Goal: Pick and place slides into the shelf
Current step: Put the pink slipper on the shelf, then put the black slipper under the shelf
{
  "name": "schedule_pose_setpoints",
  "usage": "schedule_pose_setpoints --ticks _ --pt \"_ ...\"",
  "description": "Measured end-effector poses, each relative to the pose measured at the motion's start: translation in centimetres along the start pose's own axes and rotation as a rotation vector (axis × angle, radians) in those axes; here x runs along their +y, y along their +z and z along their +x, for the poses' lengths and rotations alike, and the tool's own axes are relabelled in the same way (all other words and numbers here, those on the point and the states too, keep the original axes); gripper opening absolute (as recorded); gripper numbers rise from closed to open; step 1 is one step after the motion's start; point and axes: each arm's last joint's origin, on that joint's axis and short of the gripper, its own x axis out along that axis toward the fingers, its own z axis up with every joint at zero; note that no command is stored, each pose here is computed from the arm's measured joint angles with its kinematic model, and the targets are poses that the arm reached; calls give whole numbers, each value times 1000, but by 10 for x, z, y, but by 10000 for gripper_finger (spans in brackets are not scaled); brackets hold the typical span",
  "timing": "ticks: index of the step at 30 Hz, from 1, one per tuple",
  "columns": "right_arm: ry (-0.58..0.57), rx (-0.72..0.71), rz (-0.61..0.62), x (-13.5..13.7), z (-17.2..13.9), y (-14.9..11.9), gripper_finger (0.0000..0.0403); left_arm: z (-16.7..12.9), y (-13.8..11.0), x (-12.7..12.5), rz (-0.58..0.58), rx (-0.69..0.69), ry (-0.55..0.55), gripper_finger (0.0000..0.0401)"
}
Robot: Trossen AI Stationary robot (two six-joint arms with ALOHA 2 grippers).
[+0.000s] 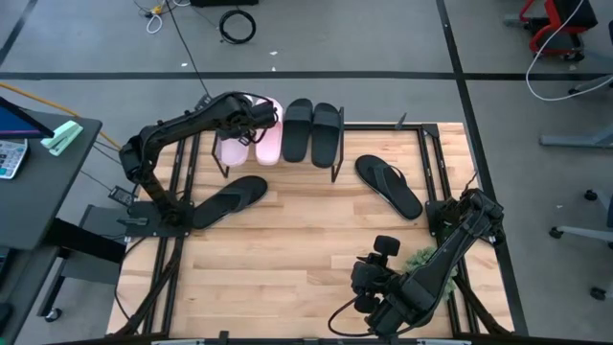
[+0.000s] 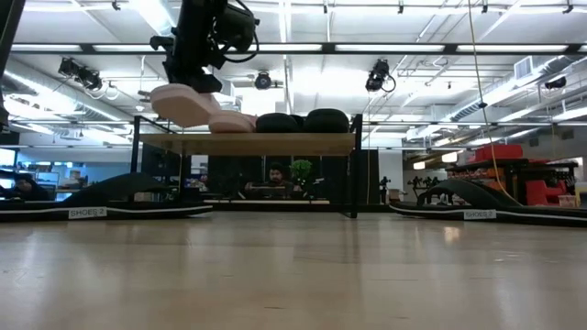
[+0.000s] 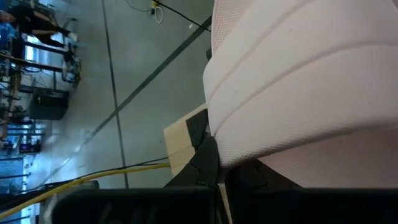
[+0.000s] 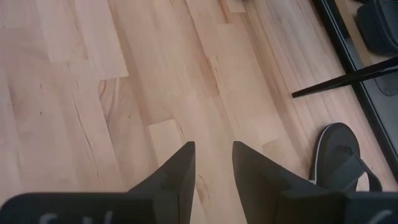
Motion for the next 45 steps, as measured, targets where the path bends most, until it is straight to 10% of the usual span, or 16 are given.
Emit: schedule_pose_setpoints --ticks 18,35,45 --pt "1 -1 -4 0 -1 -1 113 25 8 -23 57 92 26 13" --pt "2 -1 -4 0 -1 -1 113 23 5 -26 158 126 -18 183" --pt "2 -1 2 0 -1 -1 113 -11 -11 -50 301 73 -122 179"
